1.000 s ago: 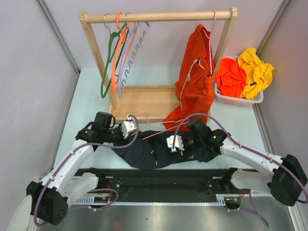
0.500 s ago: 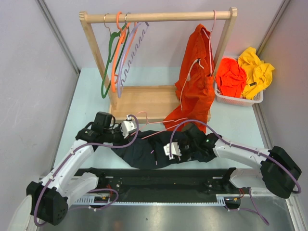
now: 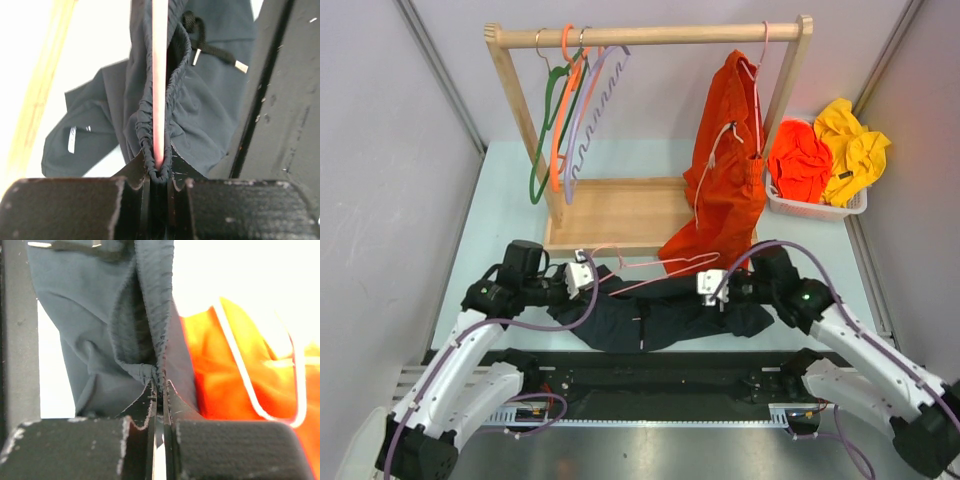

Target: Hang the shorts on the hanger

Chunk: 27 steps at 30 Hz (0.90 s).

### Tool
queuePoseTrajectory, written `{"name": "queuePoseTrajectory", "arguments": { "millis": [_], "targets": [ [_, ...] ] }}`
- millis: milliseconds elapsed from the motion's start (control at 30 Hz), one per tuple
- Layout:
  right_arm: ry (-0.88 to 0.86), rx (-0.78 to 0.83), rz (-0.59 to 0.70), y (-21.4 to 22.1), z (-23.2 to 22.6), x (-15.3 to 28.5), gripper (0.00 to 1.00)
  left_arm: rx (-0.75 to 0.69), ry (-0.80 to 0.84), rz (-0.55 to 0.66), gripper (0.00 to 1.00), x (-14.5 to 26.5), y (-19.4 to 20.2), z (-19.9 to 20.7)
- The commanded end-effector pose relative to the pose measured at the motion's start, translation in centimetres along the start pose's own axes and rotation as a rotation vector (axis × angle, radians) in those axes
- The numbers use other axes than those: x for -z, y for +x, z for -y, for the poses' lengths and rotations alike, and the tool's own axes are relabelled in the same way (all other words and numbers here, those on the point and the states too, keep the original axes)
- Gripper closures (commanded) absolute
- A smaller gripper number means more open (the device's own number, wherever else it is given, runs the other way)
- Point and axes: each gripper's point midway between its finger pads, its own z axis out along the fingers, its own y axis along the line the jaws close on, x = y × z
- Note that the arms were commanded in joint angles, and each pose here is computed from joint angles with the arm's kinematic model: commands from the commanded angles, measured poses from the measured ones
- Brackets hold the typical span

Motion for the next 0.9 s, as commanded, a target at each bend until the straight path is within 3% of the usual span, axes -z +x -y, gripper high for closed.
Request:
{"name": "queuePoseTrajectory", "arguments": {
  "millis": [0, 333, 533, 867],
  "targets": [
    [0.029, -0.192, -0.038, 0.7, 0.0, 4.1, 1.0, -0.128, -0.002, 0.129, 1.0, 2.2, -3.9, 0.7],
    [0.175, -0.527, -0.007, 4.0, 2.9, 8.0, 1.0, -0.217, -0.007, 0.123, 1.0, 3.1, -4.0, 0.9],
    [0.19, -0.554, 0.033, 4.3, 4.2, 9.6, 1.0, -0.26, -0.021, -0.021, 1.0, 2.8, -1.1, -0.1],
    [0.159, -0.46, 0.07, 2.0, 4.1, 11.0, 1.0, -0.165, -0.048, -0.217, 1.0, 1.7, 2.1, -2.9]
  ]
}}
